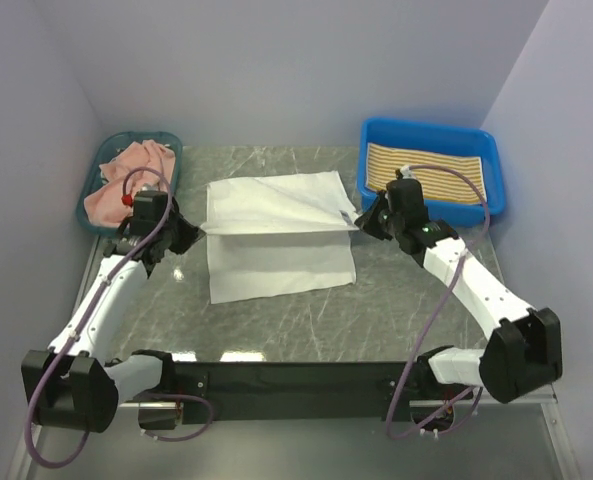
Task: Fold and stack the towels
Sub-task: Fold the towel
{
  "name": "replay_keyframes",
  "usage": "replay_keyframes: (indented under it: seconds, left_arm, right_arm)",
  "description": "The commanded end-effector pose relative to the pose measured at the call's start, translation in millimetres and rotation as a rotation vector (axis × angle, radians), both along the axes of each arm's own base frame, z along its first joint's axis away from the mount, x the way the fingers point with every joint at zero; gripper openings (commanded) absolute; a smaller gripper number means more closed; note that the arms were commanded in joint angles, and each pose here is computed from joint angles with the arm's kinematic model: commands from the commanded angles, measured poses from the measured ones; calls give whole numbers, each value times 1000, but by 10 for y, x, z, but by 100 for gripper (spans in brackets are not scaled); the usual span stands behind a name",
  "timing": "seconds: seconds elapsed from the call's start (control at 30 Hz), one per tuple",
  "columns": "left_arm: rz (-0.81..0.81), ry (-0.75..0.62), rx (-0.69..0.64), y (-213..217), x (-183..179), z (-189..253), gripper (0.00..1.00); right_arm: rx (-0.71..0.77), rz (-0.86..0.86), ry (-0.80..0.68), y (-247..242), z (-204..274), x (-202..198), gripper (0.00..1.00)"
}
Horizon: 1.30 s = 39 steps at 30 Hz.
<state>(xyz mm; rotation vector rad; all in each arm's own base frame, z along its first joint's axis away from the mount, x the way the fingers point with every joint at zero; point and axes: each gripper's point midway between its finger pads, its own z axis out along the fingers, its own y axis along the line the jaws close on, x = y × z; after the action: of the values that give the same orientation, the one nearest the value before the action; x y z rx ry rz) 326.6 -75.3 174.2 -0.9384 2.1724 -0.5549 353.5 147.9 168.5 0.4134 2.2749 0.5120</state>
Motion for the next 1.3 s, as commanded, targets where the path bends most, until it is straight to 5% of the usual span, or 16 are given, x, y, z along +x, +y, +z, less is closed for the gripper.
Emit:
replay_keyframes:
  seconds: [0.0, 0.3, 0.63, 0.77, 0.9, 1.0, 1.1, 1.27]
  left_arm:
    - [101, 40, 119, 358, -174, -151, 0]
    - [84, 233, 67, 271, -580, -1286, 0]
    - [132, 273, 90, 360, -768, -1502, 5]
    - [131, 272, 84, 355, -824, -1464, 16]
    - [123, 176, 80, 351, -729, -1106, 53]
    - [114, 113, 90, 363, -676, -809, 68]
    - [64, 56, 74, 273, -612, -579, 75]
    - [-16, 74, 66, 33, -547, -613, 74]
  right_arm:
    - [-49, -61, 50, -257, -238, -249, 0]
    - [7, -70, 297, -179, -1539, -624, 1]
    - [-34, -97, 340, -287, -1729, -767, 5]
    - [-6, -66, 301, -255, -1552, -826, 19]
    - [-3, -10, 243, -246, -1279, -890, 39]
    - [10, 13, 171, -234, -1047, -881, 50]
    - [47, 33, 131, -178, -910, -877, 54]
    - [118, 34, 124, -75, -940, -864, 46]
